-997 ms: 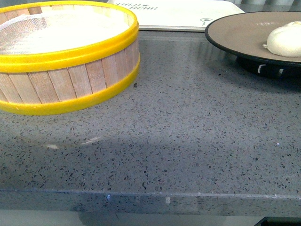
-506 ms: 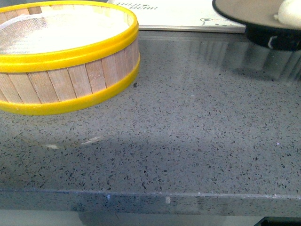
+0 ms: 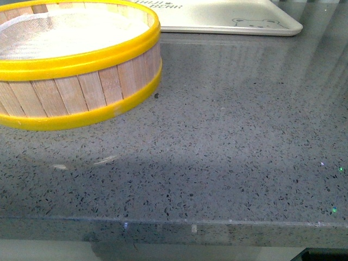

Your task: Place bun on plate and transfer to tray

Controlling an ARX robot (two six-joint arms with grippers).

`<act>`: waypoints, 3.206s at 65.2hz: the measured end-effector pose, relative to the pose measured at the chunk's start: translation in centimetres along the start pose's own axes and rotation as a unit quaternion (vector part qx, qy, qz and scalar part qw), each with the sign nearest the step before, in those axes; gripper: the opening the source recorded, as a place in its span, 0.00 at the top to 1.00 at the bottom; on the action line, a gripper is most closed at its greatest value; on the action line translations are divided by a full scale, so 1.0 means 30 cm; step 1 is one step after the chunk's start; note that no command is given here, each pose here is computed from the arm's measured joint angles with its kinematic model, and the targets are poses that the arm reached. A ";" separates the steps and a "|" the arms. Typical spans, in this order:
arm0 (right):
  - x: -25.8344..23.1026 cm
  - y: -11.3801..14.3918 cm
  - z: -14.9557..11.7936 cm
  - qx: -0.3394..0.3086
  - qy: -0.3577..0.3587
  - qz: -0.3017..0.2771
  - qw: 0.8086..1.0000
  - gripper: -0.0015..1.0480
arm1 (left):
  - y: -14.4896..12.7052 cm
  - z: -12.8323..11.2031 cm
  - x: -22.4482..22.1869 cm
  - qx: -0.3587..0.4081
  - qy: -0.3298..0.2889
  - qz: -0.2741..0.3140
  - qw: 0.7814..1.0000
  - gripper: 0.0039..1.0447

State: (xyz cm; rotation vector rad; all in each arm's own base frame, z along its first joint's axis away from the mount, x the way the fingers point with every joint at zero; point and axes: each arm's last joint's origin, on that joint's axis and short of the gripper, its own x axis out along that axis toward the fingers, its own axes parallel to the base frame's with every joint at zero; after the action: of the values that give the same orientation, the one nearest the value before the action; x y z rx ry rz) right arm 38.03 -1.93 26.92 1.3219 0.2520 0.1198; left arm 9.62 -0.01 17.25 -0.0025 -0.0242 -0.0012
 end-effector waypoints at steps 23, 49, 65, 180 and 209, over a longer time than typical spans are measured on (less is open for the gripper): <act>0.342 0.021 0.008 0.002 0.035 -0.028 0.999 0.98 | 0.000 0.000 0.000 0.000 0.000 0.000 1.000 0.06; 0.499 0.054 -0.115 0.002 0.093 -0.027 0.995 0.98 | 0.000 0.000 0.000 0.000 0.000 0.000 1.000 0.06; 0.491 -0.044 -0.177 0.018 0.105 -0.054 0.993 0.98 | 0.000 0.000 0.000 0.000 0.000 0.000 1.000 0.06; 0.410 -0.066 -0.137 0.027 0.092 -0.068 0.993 0.09 | 0.000 0.000 0.000 0.000 0.000 0.000 1.000 0.06; -0.080 0.053 -0.132 -0.221 -0.083 -0.082 0.968 0.09 | 0.000 0.000 0.000 0.000 0.000 0.000 1.000 0.06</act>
State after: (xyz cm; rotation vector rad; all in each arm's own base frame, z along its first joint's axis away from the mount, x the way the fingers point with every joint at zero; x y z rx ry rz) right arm 34.82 1.63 27.85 0.8570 0.1782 -0.0722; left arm 9.62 -0.01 17.25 -0.0025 -0.0242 -0.0012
